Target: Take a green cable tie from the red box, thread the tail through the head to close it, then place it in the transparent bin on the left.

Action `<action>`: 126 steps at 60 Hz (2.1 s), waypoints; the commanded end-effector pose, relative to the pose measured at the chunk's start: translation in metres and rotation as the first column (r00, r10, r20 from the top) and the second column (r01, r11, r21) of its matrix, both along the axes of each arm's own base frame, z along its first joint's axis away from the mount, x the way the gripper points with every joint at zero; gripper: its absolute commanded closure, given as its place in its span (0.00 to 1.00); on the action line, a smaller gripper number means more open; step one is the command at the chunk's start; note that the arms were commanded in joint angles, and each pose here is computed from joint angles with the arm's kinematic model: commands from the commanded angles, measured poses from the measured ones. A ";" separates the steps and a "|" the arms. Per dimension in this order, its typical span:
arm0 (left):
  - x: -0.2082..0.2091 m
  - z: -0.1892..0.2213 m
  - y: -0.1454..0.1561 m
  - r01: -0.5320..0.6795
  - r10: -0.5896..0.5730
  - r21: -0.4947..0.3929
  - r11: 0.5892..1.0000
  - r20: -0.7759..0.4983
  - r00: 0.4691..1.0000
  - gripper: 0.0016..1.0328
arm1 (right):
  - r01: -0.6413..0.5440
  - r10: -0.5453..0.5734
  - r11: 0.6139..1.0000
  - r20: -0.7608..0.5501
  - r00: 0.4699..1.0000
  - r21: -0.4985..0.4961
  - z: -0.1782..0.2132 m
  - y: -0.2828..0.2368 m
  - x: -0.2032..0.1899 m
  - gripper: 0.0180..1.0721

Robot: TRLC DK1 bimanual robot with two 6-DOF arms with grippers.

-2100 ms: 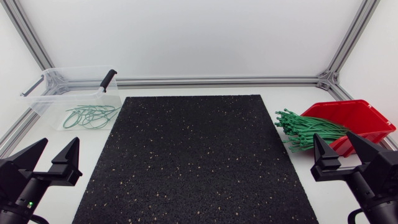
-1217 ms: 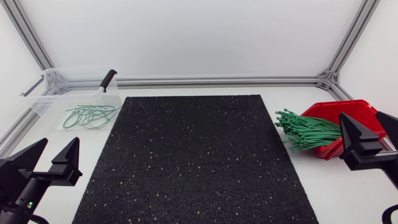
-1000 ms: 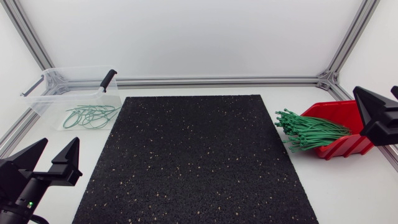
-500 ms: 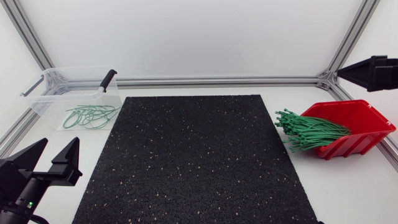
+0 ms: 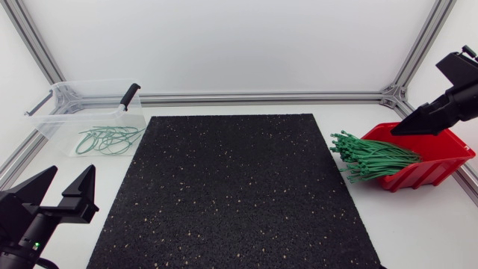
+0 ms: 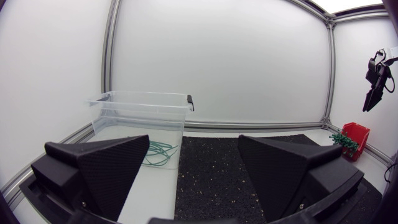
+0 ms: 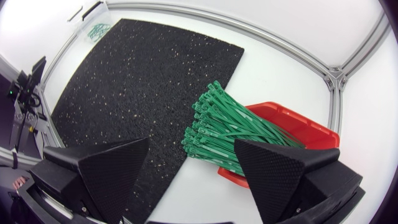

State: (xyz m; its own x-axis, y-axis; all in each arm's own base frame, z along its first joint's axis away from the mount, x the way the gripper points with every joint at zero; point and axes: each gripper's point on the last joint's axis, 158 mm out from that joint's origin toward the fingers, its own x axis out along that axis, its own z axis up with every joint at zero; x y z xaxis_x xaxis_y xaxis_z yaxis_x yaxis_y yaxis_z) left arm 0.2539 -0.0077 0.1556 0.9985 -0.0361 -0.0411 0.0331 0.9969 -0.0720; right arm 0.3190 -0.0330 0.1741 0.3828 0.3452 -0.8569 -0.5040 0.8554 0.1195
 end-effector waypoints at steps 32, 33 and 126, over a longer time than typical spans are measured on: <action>0.001 -0.022 0.000 0.000 0.000 -0.011 1.000 -0.047 0.999 0.04 | -0.606 0.580 0.696 -0.197 0.791 -0.384 -0.068 -0.022 -0.036 0.05; 0.001 -0.022 0.000 0.000 0.000 -0.011 1.000 -0.046 0.999 0.04 | -0.622 0.597 0.680 -0.199 0.777 -0.389 -0.068 -0.021 -0.038 0.05; 0.001 -0.024 0.002 -0.009 0.009 -0.010 1.000 -0.056 0.998 0.04 | -0.735 0.763 0.459 -0.202 0.614 -0.499 -0.133 0.003 -0.023 0.45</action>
State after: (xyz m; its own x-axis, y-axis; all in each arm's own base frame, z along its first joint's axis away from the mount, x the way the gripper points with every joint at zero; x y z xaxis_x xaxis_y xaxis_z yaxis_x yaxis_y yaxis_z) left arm 0.2540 -0.0068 0.1555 0.9986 -0.0323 -0.0415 0.0293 0.9970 -0.0720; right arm 0.3028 -0.0323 0.0555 0.2682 0.0586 -0.9616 -0.9624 0.0607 -0.2647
